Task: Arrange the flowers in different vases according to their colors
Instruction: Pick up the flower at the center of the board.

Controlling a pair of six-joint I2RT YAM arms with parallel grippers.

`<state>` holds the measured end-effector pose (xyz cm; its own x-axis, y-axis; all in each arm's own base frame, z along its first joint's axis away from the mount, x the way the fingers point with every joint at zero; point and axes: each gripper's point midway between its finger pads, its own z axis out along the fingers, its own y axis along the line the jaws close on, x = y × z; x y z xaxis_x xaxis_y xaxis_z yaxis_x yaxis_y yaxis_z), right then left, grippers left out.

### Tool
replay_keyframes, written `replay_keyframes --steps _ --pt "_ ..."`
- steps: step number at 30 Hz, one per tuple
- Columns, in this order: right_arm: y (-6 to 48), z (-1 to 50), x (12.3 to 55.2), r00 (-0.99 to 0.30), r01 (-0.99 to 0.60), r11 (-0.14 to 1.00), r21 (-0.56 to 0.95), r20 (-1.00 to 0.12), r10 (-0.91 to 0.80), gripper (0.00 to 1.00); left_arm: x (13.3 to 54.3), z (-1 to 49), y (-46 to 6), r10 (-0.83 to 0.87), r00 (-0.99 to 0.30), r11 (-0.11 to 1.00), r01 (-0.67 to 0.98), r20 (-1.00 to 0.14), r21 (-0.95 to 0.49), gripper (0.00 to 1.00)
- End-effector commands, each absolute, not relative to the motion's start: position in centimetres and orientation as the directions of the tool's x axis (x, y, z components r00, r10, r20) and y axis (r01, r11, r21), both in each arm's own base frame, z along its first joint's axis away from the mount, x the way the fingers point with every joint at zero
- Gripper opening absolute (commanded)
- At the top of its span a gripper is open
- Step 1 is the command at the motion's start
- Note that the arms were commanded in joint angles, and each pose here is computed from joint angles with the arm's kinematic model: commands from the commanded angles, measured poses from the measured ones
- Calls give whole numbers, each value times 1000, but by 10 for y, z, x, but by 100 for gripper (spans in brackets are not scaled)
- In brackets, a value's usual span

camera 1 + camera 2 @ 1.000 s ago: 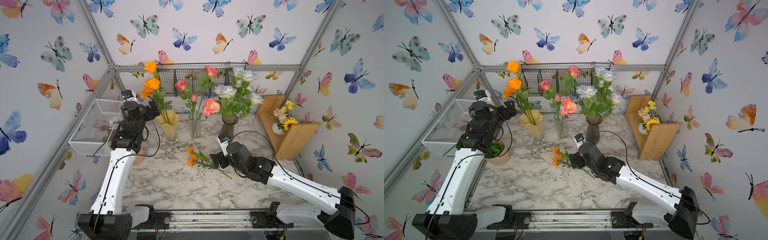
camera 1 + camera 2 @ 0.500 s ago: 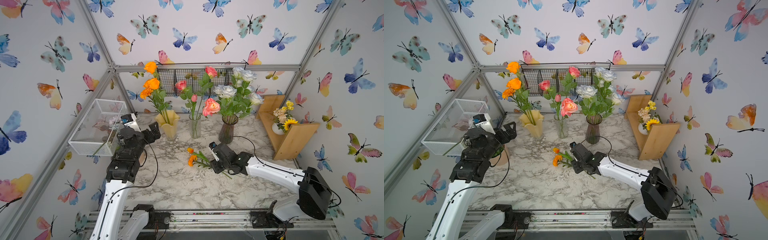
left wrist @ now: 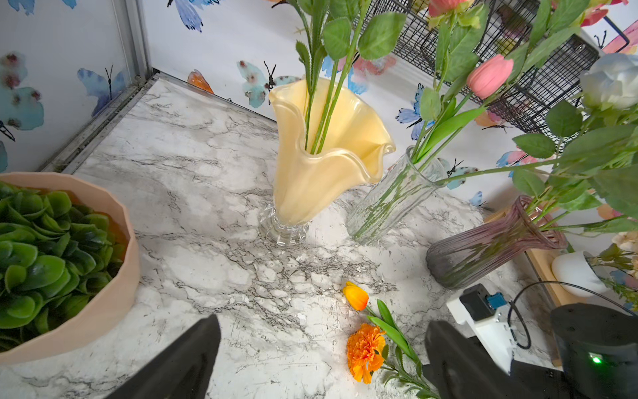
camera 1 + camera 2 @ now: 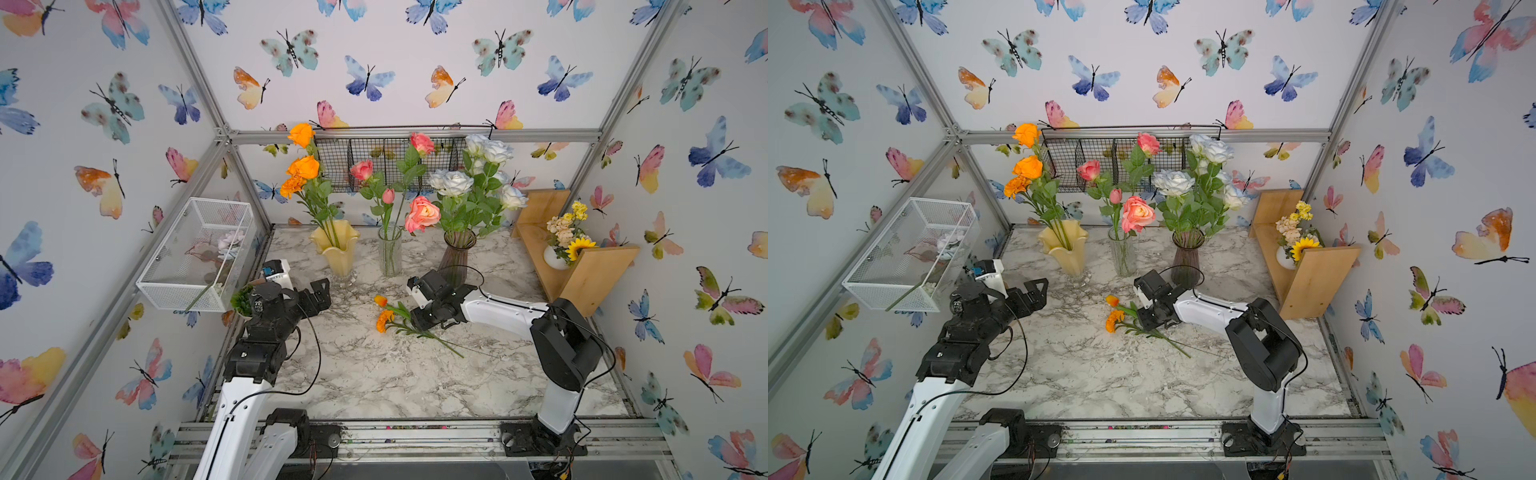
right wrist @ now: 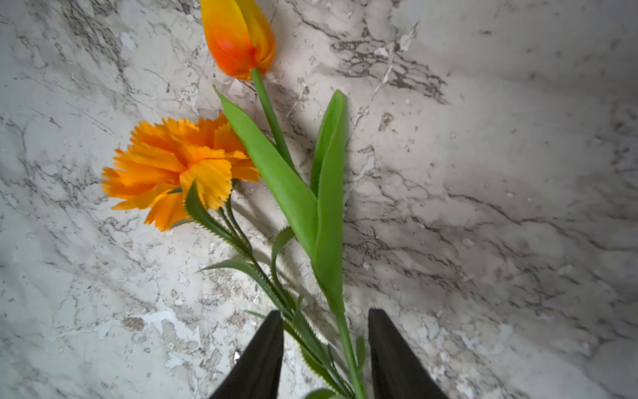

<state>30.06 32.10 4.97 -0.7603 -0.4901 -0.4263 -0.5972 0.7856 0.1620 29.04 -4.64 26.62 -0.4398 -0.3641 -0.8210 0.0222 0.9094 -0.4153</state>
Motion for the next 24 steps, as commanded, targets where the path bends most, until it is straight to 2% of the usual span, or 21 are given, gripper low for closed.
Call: replay_keyframes --steps 1,8,14,18,24 --pt "328 44 307 -748 -615 774 150 -423 -511 41 289 268 -53 -355 -447 903 61 -821 -424 99" --pt "331 24 317 -750 -613 782 112 -393 -531 35 291 263 -56 -352 -469 901 64 -810 -428 99" --pt "336 20 325 -744 -618 780 99 -396 -539 25 291 259 -57 -357 -479 898 63 -802 -436 99" --pt "340 22 329 -727 -638 765 91 -399 -559 3 290 257 -59 -358 -488 893 71 -796 -445 99" --pt "349 63 340 -633 -684 729 30 -519 -574 2 289 249 -68 -382 -519 866 88 -765 -492 99"
